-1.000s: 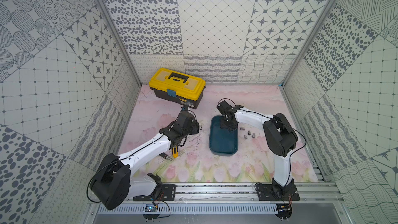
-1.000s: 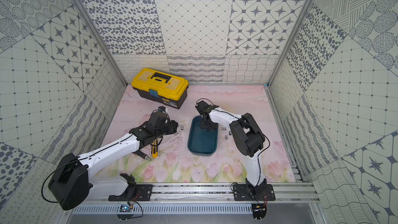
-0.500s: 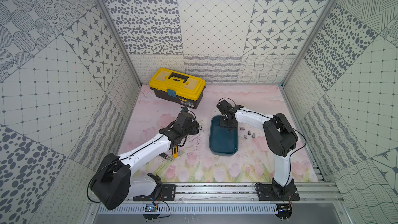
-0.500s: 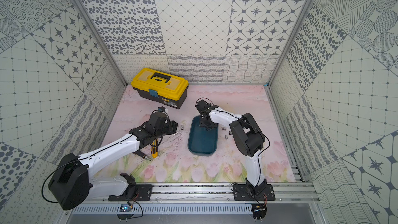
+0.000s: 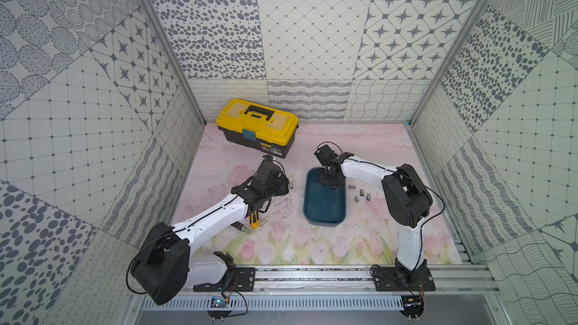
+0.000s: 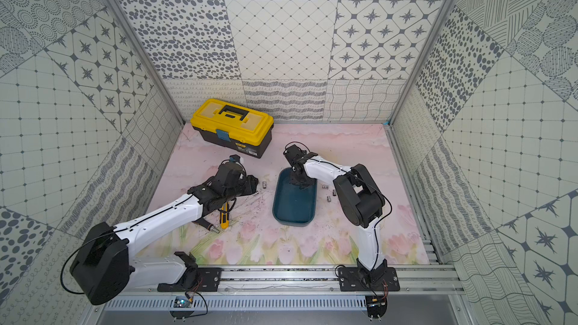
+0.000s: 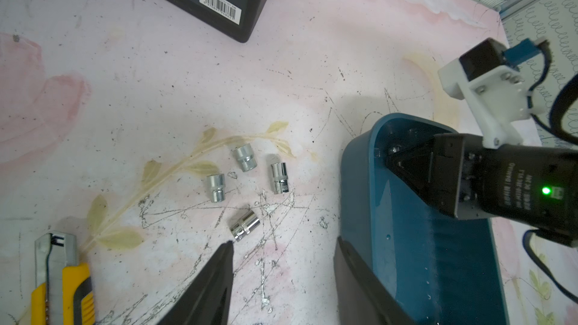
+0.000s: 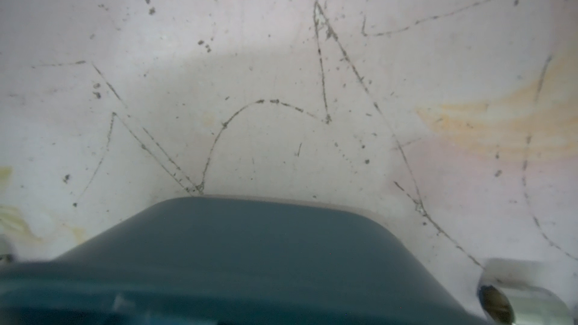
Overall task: Take out the socket from the storage box
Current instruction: Pick up the socket head from the storage box.
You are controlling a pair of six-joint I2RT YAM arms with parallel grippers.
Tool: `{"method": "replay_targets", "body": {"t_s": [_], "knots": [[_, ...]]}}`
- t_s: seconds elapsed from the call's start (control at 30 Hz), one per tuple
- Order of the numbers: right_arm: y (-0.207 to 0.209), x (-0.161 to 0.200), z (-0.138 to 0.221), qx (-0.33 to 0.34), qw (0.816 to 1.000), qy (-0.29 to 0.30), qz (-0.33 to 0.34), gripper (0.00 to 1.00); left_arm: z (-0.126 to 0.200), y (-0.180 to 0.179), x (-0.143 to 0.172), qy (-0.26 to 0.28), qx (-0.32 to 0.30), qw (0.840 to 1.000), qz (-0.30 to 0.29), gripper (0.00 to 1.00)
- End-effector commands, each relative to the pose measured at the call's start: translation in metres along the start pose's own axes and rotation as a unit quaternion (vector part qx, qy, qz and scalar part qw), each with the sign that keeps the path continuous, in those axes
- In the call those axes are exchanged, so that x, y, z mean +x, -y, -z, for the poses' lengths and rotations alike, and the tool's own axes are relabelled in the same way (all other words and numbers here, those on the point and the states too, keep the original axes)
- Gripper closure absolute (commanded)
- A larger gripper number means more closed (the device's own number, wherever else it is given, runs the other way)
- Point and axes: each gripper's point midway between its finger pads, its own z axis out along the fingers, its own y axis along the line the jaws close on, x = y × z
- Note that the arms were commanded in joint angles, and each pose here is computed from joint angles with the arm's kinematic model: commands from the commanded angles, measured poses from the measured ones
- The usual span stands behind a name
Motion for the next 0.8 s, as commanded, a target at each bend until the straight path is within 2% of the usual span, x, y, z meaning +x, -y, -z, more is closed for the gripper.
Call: {"method": "replay_targets", "body": {"t_s": [0.0,0.3,0.5,0.77], "knots": [[-0.005,0.000,-0.001,-0.013,1.000,0.001,0.002,0.79,0.002,0.004,-0.007,0.011,0.008,1.000,-0.004,0.44],[-0.012,-0.003,0.020,-0.043,0.999,0.011,0.016,0.82,0.002,0.004,-0.007,0.011,0.008,1.000,-0.007,0.44],[-0.013,-0.005,0.059,-0.076,0.996,0.028,0.029,0.83,0.002,0.007,-0.009,0.010,0.011,1.000,-0.008,0.44],[0.006,-0.013,0.112,-0.080,0.993,0.075,0.039,0.82,0.004,0.008,-0.011,0.012,0.012,1.000,-0.009,0.44]]}}
